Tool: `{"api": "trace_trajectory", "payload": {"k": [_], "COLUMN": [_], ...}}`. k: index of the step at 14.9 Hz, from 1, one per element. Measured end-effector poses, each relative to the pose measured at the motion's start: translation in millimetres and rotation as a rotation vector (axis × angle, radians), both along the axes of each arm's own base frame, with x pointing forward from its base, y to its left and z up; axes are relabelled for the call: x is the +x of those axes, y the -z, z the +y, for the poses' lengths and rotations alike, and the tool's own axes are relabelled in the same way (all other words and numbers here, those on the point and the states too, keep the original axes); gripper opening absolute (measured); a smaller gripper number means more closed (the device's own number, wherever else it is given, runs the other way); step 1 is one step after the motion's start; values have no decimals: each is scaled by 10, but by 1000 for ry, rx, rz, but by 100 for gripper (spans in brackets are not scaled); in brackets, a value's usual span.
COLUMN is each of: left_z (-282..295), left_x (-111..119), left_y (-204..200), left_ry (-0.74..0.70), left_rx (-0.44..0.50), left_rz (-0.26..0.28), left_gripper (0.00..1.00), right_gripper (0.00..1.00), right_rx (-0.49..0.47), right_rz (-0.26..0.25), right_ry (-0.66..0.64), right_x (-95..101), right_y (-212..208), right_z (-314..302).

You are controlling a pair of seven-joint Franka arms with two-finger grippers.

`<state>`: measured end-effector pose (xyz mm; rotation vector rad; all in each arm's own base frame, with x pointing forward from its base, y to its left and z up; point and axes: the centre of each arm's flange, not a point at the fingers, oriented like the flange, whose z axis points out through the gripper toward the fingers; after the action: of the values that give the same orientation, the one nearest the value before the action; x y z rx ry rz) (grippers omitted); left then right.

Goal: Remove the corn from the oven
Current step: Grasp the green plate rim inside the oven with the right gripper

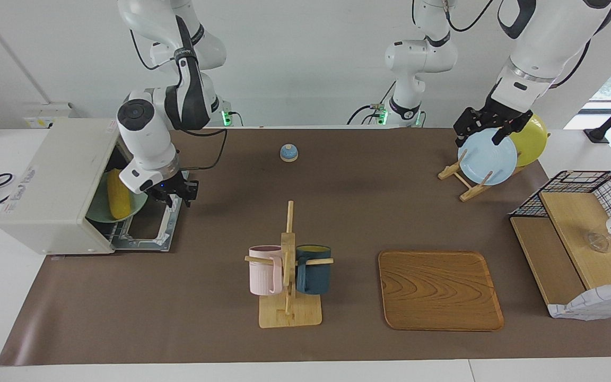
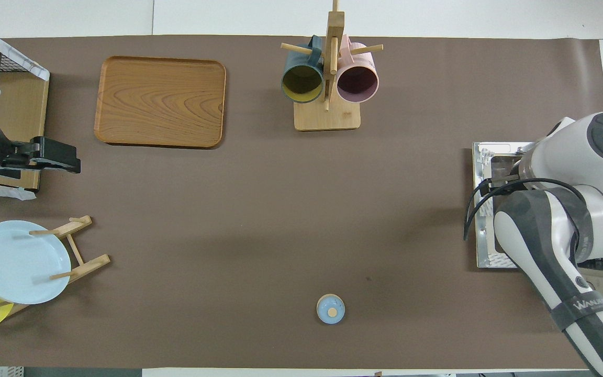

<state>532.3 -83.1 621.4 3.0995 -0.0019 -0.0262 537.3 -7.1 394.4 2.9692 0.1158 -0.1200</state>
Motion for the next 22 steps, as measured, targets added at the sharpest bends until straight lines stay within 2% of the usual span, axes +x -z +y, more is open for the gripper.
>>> {"api": "trace_trajectory", "payload": {"k": [1,2,4,5,9,13,17,22], "left_z": [-11,-17,-22,-25,-30,-43,-43,-46], "left_x": [-2,-2,-3,-4,-5,-8,-8,-8], "left_y": [0,1,2,2,10,27,46,48], "left_ry": [2,3,4,5,6,8,8,8], "left_rx": [0,0,0,0,0,1,1,1], "left_rz": [0,0,0,0,2,5,8,8], "left_gripper": [100,100,100,100,100,100,100,100], "right_gripper": [66,66,47,44,37,36,34,31], "right_rx": [-9,-12,-12,-13,-14,-22,-87,-86], "right_rz": [7,12,17,20,24,24,31,19], "right_ry": [10,23,37,40,33,29,-5,-14], "right_x": [-11,-22,-39,-48,-121,-174,-216,-238], "right_y": [9,20,42,58,165,207,214,234], "right_z": [-84,-161,-232,-233,-222,-255,-359,-341]}}
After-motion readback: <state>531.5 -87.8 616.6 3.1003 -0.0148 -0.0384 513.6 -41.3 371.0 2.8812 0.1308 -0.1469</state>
